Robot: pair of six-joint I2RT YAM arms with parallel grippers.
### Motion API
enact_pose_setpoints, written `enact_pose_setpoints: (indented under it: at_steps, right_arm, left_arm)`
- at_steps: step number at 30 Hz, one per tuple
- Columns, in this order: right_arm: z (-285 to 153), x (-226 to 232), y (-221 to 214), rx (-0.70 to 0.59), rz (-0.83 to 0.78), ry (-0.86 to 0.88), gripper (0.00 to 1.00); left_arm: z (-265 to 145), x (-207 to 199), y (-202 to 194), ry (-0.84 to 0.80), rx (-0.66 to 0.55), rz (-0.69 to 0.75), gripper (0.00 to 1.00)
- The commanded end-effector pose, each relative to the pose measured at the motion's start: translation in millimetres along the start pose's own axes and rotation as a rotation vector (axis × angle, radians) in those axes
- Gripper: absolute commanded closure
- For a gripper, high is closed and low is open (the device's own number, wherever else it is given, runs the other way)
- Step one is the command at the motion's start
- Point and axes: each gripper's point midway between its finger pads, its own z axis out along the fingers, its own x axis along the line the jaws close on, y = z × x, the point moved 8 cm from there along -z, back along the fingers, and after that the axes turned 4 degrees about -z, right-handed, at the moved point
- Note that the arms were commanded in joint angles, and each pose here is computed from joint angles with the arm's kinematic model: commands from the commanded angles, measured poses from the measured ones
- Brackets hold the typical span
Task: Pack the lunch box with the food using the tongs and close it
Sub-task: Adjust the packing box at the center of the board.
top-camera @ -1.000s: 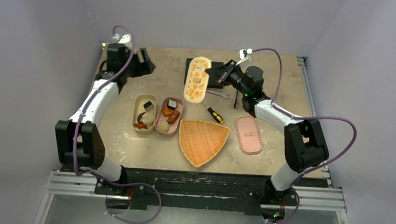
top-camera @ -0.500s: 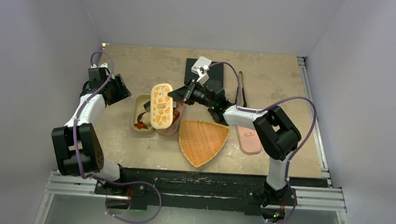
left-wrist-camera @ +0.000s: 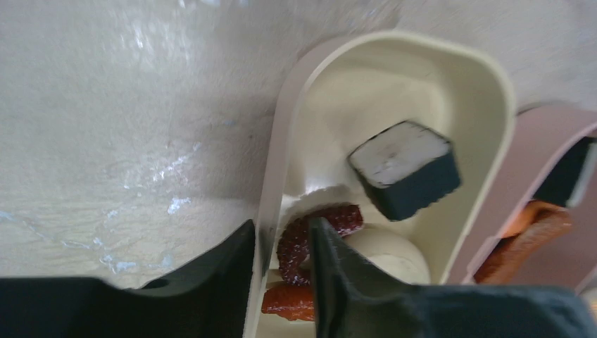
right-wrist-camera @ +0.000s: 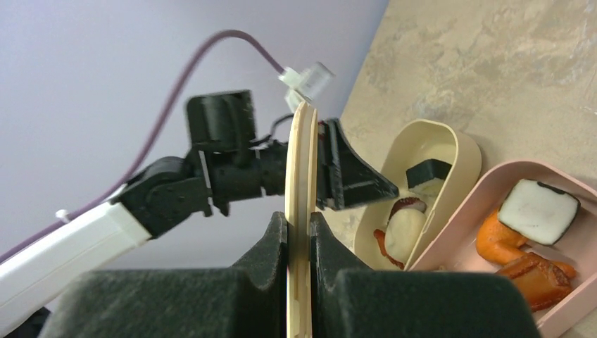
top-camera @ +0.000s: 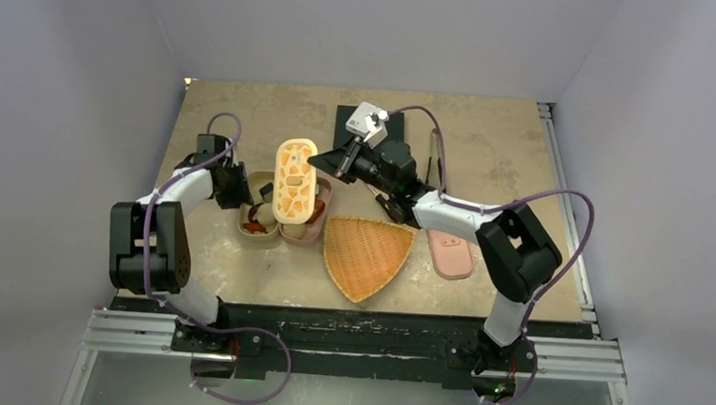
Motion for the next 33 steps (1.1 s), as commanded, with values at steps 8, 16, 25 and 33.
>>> enact_pose_setpoints:
  at_steps: [8,16,25,33]
  right_arm:
    - [-35.4,28.9,24.0,-0.133,-0.115,-0.031,1.0]
    - [-49.6,34.3,30.9,-0.174,-0.165,-0.086,1.0]
    - [-54.5,33.6,31.5,-0.18,-0.173,-0.11,1.0]
    - [-58.2,36.0,36.2,-0.199,-0.187,-0.135,1.0]
  left_arm:
    - [2.8,-28.7,-22.5,0.058,0.013,0.126,1.0]
    - [-8.5,-50.5,-22.1,0.009,-0.071,0.15,1.0]
    - [-16.2,-62.2,-23.8,0.028,-0.111,0.253,1.0]
    - [-11.1,-59.9,-24.1,-0.001,-0.063,0.257,1.0]
